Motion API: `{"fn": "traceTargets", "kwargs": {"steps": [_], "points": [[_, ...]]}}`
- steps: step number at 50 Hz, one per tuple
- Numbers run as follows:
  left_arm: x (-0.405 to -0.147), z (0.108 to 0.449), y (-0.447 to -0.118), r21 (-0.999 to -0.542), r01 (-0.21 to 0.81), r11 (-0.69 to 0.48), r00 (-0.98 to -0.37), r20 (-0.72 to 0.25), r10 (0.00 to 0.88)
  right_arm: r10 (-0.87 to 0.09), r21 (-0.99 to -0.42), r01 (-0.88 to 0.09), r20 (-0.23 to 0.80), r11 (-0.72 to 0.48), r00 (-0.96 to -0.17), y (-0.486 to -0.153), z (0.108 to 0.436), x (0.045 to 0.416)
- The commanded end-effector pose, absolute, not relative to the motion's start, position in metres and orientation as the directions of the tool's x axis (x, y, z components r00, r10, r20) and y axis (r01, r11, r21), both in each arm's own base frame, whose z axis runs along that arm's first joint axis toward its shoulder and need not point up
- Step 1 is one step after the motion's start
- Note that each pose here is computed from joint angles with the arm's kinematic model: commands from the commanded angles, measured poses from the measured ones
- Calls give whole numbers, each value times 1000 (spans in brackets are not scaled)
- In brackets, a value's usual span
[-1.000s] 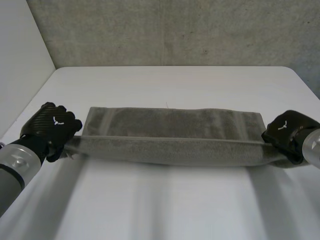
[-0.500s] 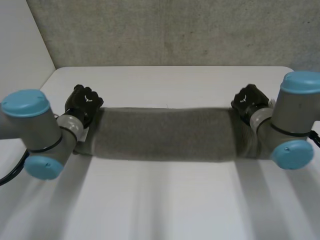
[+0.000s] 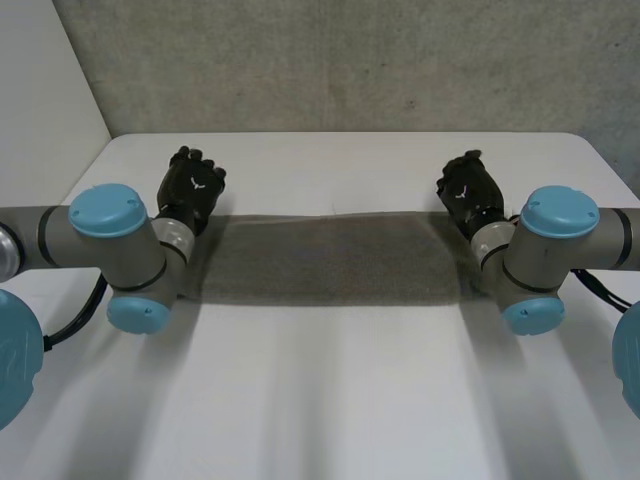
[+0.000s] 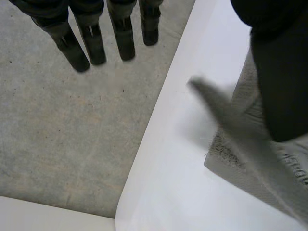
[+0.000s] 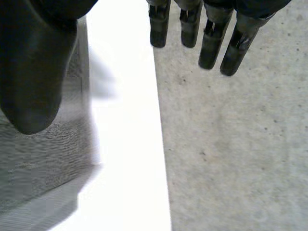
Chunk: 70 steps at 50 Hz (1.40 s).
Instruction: Fold the towel.
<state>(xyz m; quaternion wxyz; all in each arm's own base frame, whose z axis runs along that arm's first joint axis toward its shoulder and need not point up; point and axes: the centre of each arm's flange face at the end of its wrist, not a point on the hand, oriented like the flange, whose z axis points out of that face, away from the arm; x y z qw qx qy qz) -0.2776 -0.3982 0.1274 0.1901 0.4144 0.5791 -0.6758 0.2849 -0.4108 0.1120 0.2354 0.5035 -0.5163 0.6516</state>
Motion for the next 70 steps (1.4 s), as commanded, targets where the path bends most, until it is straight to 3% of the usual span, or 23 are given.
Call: {"fn": "traceTargets", "kwargs": {"steps": [1, 3, 9, 12, 14, 16, 17, 19, 24, 33, 38, 53, 60, 70], "points": [[-273, 151, -381, -641, 727, -246, -608, -767, 204, -243, -587, -735, 810, -340, -534, -397, 154, 276], [-267, 165, -373, -675, 699, -237, -643, -738, 205, -264, -665, -671, 746, -327, -611, -382, 180, 271], [-258, 184, -359, -745, 630, -218, -712, -667, 220, -322, -742, -598, 670, -304, -668, -351, 210, 262], [-254, 191, -346, -783, 587, -207, -744, -622, 242, -378, -772, -591, 632, -234, -677, -331, 217, 252], [-251, 193, -339, -797, 571, -198, -755, -604, 254, -397, -790, -588, 603, -174, -692, -326, 218, 243], [-246, 195, -322, -816, 547, -187, -763, -578, 289, -440, -830, -557, 506, -13, -742, -316, 214, 226], [-246, 195, -322, -816, 547, -187, -763, -578, 289, -440, -830, -557, 505, -13, -742, -316, 214, 226], [-244, 196, -307, -831, 524, -185, -765, -555, 328, -466, -857, -494, 381, 146, -798, -307, 206, 215], [-243, 196, -291, -852, 492, -180, -767, -522, 373, -448, -867, -430, 289, 251, -846, -305, 191, 201], [-239, 191, -282, -865, 478, -151, -775, -497, 391, -428, -874, -433, 312, 221, -848, -315, 172, 194], [-235, 185, -281, -866, 482, -129, -779, -491, 390, -449, -829, -501, 360, 249, -818, -322, 145, 192], [-232, 182, -283, -866, 486, -114, -781, -490, 387, -429, -800, -575, 466, 168, -774, -341, 129, 190], [-231, 182, -283, -867, 485, -114, -783, -489, 384, -337, -789, -591, 517, 170, -787, -361, 132, 176], [-230, 183, -284, -867, 486, -112, -786, -489, 378, -283, -759, -610, 548, 228, -787, -379, 126, 143]]}}
